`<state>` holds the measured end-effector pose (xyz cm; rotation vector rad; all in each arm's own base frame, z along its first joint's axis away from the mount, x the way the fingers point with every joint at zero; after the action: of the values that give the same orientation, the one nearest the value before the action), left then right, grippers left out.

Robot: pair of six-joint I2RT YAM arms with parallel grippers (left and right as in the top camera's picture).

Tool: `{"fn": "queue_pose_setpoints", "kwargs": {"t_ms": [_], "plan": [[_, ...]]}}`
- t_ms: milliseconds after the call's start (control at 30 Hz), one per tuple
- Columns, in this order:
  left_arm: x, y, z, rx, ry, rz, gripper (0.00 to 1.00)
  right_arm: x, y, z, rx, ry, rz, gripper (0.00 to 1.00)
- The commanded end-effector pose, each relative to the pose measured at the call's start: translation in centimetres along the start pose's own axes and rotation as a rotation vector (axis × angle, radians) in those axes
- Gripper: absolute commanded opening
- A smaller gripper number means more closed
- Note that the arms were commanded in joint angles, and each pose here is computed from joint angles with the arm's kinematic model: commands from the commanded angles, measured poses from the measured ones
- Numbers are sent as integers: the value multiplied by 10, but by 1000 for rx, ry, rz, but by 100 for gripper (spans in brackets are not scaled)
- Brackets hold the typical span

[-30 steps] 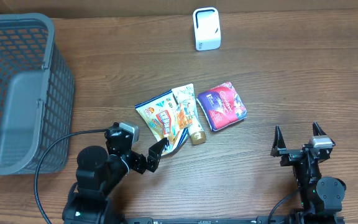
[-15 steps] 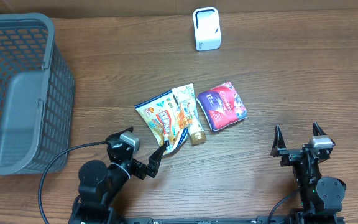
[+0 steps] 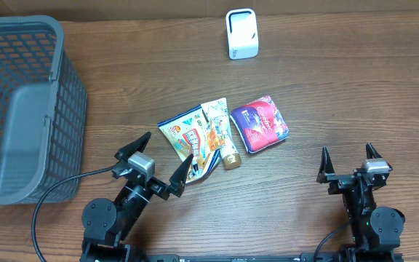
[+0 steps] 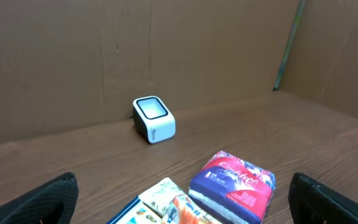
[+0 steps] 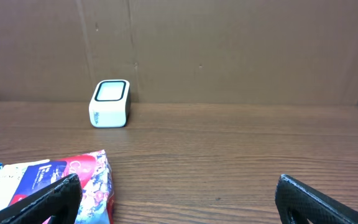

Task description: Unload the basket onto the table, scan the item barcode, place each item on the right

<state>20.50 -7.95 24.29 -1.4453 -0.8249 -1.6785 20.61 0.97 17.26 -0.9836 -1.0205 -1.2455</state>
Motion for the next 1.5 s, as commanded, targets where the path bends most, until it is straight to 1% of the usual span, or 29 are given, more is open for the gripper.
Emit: {"fn": "queue_pose_setpoints", "kwargs": {"t_ms": [0,267,400,533,600,700,767,833,933,1033,1067,1133,1200,1233,1367,1433,1467], "plan": [[0,-1,0,-3,-59,-7,99,-1,0,-2,-7,-4,-7,100],[-1,-1,-1,-4,-74,-5,99,-1,0,-2,-7,-4,-7,100],[-8,-1,-2,-9,-127,33,99,-1,0,-2,-7,-4,-7,100],[-28,-2,-6,-18,-168,125,100,-1,0,-2,-7,-4,-7,100],[-32,-3,-8,-27,-197,146,100,-1,0,-2,-7,-4,-7,100],[-29,-4,-18,-101,-259,139,100,-1,0,-2,-7,-4,-7,100],[-16,-3,-22,-146,-262,80,99,-1,0,-2,-7,-4,-7,100],[2,-4,-26,-200,-222,-3,99,-1,0,-2,-7,-4,-7,100],[25,-7,-30,-243,-164,-78,100,-1,0,-2,-7,-4,-7,100],[49,-12,-28,-238,-32,-113,100,-1,0,-2,-7,-4,-7,100],[57,-13,-25,-211,1,-109,100,-1,0,-2,-7,-4,-7,100],[70,-15,-15,-148,23,-63,100,-1,0,-2,-7,-4,-7,100],[80,-17,-7,-101,35,22,100,-1,0,-2,-7,-4,-7,100],[84,-18,0,-73,36,123,99,-1,0,-2,-7,-4,-7,100],[86,-23,14,-24,-17,414,100,3,0,-1,-5,-6,-28,100],[88,-22,18,-26,-54,531,100,9,-1,11,76,2,-52,100],[89,-20,19,-36,-69,569,100,11,-2,22,159,19,-52,100]]}}
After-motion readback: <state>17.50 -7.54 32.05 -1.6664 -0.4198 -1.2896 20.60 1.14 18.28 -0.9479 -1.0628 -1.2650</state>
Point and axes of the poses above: each gripper's point midway between its finger pads, its own y axis out along the fingers, its own z axis along the line the jaws close on, x = y × z, the point moved 4 cm from there along -y, back along the fingers, and after that the axes turned 14 degrees about y, right-handed, at the moved point
